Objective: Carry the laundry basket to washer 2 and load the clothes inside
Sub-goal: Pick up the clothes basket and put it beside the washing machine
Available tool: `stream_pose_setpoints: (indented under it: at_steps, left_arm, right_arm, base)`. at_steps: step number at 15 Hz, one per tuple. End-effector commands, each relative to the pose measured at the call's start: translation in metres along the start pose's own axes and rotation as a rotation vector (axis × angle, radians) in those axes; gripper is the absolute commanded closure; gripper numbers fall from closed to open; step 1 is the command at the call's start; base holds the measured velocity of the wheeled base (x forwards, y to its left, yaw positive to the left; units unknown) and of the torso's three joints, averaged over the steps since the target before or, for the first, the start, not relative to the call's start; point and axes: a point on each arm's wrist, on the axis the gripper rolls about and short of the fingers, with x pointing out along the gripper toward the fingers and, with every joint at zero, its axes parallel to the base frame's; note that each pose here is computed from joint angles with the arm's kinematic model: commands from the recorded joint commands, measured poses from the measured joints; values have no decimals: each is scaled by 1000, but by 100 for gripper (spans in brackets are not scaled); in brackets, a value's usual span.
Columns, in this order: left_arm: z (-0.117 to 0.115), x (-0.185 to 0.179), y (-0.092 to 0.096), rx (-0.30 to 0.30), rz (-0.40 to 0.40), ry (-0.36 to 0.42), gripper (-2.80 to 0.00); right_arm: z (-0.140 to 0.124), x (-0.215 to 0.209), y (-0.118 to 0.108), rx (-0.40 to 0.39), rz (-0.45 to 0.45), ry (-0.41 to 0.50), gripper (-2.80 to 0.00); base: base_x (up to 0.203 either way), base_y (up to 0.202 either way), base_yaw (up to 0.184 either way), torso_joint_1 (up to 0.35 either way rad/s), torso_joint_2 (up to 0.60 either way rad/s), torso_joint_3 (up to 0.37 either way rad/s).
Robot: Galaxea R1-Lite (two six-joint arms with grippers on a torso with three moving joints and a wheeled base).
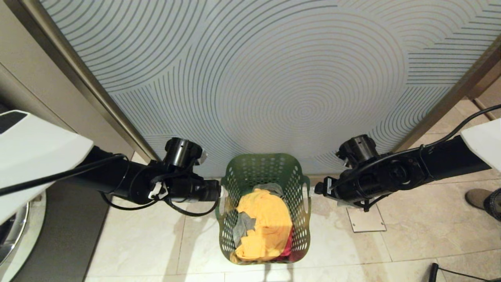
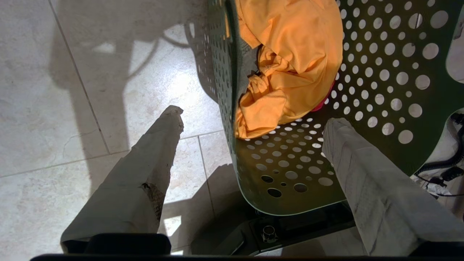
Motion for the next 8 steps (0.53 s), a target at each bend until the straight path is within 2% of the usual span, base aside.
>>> stream_pose_setpoints:
  at_steps: [1,4,6,8]
  left_arm:
    - [0,1,0,0,1,1,-280]
    - [-3,7,1,1,44,-2,-280]
    - [-1,16,1,3,68,-47,-280]
    - [-1,23,2,8,77,-51,-280]
  right_arm:
    - [3,11,-5,1,1,16,-280]
    - [14,30,-12,-27,33,25,-280]
    - [27,37,-11,-53,52,-9,-280]
    - [34,40,-6,-60,66,-31,-280]
  base:
    - [0,0,0,0,0,0]
    - [0,0,0,0,0,0]
    - [0,0,0,0,0,0]
    - [0,0,0,0,0,0]
